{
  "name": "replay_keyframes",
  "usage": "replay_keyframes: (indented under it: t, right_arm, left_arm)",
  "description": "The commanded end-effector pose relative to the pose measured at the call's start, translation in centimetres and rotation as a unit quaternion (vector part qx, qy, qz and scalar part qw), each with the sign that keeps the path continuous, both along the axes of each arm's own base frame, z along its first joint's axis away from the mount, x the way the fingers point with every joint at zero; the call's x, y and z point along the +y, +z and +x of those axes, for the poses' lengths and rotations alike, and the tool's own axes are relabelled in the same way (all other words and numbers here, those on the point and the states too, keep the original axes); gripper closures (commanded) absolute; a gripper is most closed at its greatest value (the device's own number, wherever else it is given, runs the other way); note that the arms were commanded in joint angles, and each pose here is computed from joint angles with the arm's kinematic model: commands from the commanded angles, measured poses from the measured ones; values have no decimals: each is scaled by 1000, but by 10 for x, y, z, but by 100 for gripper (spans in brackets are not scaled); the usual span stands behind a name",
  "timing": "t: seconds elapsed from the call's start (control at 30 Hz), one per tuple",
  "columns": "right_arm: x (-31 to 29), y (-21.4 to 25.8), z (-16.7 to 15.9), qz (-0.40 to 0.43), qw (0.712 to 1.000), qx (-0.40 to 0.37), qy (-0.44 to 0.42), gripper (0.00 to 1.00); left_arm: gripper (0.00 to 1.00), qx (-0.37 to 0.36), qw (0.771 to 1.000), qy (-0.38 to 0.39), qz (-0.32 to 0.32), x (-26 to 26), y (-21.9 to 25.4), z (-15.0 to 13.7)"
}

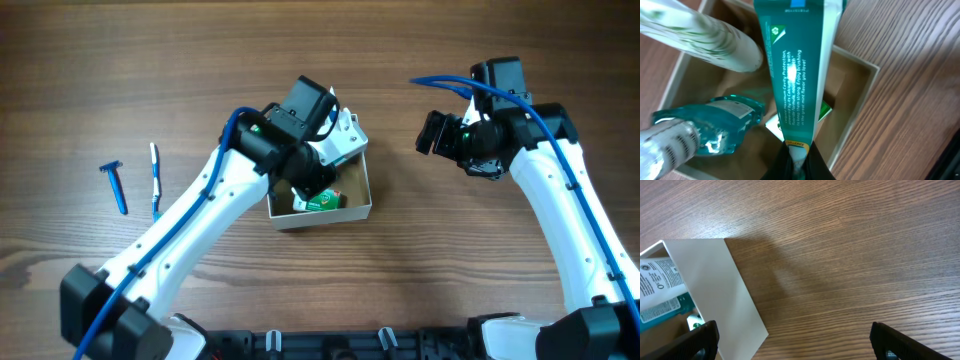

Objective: Pack container
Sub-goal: 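Carry the toothpaste tube into the box and lower it, then open the left gripper and withdraw it toward the toothbrush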

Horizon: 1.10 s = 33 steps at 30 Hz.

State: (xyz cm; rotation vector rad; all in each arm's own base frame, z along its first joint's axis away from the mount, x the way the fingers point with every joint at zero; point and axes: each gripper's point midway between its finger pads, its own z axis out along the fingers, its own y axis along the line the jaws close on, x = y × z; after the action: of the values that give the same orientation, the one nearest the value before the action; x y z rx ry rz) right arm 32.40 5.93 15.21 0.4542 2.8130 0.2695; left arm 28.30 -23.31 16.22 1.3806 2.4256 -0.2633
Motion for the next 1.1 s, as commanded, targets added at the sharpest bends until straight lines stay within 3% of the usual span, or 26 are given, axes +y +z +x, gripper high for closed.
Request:
replay_keyframes:
  t: [0.0, 0.07, 0.13, 0.2, 0.3, 0.37, 0.57, 0.67, 0.73, 0.93, 1.07]
  right_arm:
    - [1, -3, 1, -1, 1000, 2, 9, 2]
    - [1, -3, 1, -1, 1000, 1, 9, 2]
    - [1, -3, 1, -1, 1000, 1, 9, 2]
    - [1, -3, 1, -1, 1000, 1, 9, 2]
    - [1, -3, 1, -1, 1000, 2, 10, 2]
    - [1, -3, 1, -1, 1000, 2, 9, 2]
    - [1, -3, 1, -1, 1000, 2, 9, 2]
    - [1, -3, 1, -1, 1000, 1, 9, 2]
    - [1, -3, 1, -1, 1000, 1, 11, 1]
    - [1, -2, 2, -2, 1000, -1, 13, 1]
    - [1, -2, 2, -3, 1000, -2, 14, 1]
  left_arm:
    - [96, -2, 1000, -14, 23, 0, -13, 7]
    - [96, 6, 999, -14, 29, 0, -19, 8]
    - [87, 12, 999, -14, 33, 0, -25, 8]
    - [71, 13, 999, -14, 34, 0, -26, 8]
    - [33, 9, 999, -11, 38, 2, -24, 9]
    - [26, 2, 999, 5, 48, 8, -21, 11]
    - [18, -21, 984, 166, 55, 47, 7, 18]
    - [7, -23, 968, 249, 32, 75, 29, 17]
    - [0, -33, 950, 311, 11, 105, 46, 22]
    - [0, -29, 889, 457, -8, 199, 54, 41]
    - [0, 6, 828, 560, -9, 255, 37, 44]
